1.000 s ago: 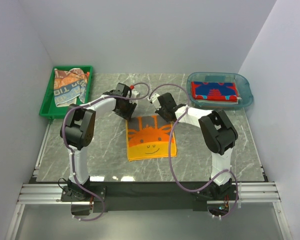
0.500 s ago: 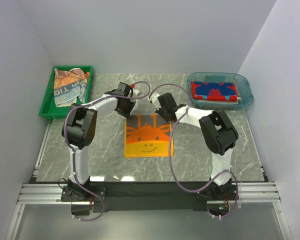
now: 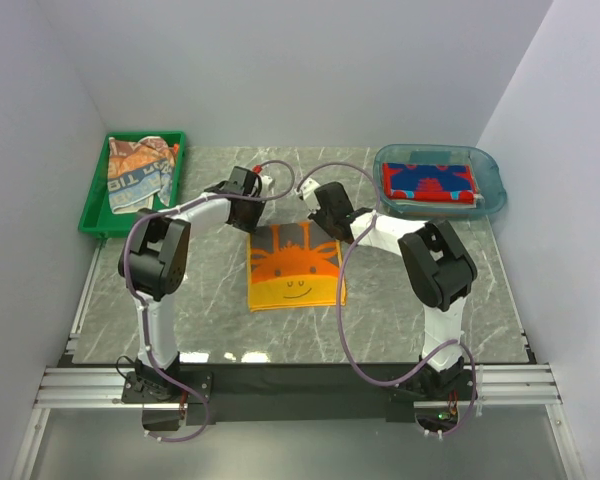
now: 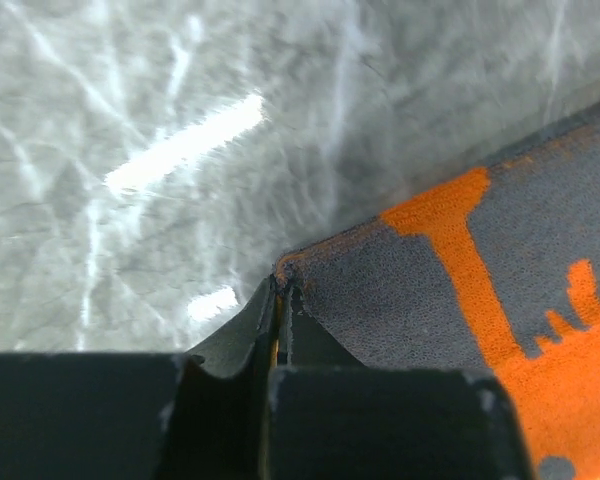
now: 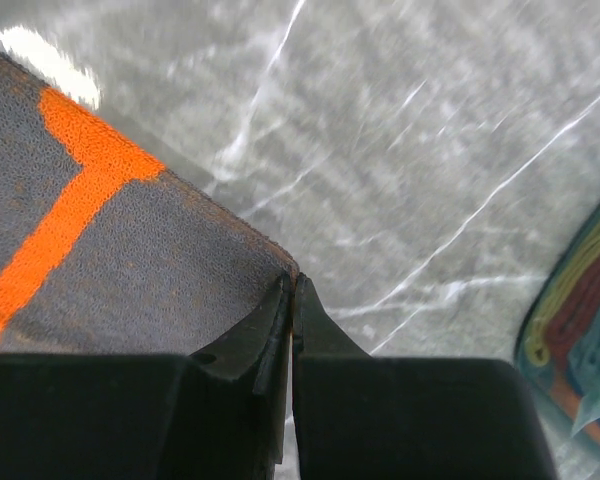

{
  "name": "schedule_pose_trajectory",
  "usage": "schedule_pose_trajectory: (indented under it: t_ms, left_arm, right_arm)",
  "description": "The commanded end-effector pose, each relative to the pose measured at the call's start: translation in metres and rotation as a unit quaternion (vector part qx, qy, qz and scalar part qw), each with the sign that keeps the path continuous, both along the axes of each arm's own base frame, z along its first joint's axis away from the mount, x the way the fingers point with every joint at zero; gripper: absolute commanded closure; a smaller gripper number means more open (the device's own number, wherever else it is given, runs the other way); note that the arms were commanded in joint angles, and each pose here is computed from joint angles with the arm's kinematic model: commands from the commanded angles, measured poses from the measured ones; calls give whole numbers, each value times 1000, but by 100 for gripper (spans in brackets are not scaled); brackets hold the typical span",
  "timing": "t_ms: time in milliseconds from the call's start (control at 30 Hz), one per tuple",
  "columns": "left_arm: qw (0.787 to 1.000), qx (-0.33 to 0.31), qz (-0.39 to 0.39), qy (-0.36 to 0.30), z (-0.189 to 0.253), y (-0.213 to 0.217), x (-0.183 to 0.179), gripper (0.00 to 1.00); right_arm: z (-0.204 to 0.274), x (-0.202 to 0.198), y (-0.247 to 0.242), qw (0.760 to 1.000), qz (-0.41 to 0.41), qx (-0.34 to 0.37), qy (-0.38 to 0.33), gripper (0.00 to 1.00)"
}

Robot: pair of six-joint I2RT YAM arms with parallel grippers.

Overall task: Fold and stack the towels
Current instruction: Fold the towel

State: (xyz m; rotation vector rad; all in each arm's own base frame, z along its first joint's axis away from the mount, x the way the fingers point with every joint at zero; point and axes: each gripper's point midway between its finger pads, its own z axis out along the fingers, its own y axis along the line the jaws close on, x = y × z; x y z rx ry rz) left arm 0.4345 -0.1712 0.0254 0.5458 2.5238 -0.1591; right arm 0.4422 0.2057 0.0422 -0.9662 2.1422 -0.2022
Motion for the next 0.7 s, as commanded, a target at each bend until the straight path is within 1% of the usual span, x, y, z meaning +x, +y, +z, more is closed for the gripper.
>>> schedule_pose_trajectory:
  t_ms: [0, 67, 100, 133, 167, 233, 400, 500, 667]
  left_arm:
    - [996, 28, 57, -66, 32, 32, 21, 99]
    - [994, 29, 67, -80, 36, 36, 20, 99]
    - [992, 18, 69, -104, 50, 34, 24, 99]
    - [991, 23, 73, -109, 48, 38, 20, 99]
    - [989, 11, 90, -115, 52, 38, 20, 99]
    - [985, -2, 101, -142, 68, 39, 21, 99]
    - [977, -25, 100, -185, 96, 33, 15, 99]
    - [977, -23, 92, -191, 99, 28, 5, 99]
    - [976, -4, 99, -193, 87, 25, -15, 99]
  right_arm:
    - [64, 25, -18, 995, -49, -1, -92, 100]
    - [72, 28, -18, 992, -53, 4, -112, 100]
    - [74, 29, -21, 991, -56, 3, -118, 100]
    - [77, 27, -22, 991, -59, 1, -124, 100]
    - [78, 26, -23, 990, -60, 0, -127, 100]
    - [85, 24, -26, 988, -65, -3, -143, 100]
    - [93, 19, -32, 984, -75, -3, -164, 100]
    - [91, 13, -35, 982, -81, -9, -167, 100]
    - [85, -1, -37, 981, -85, -9, -172, 100]
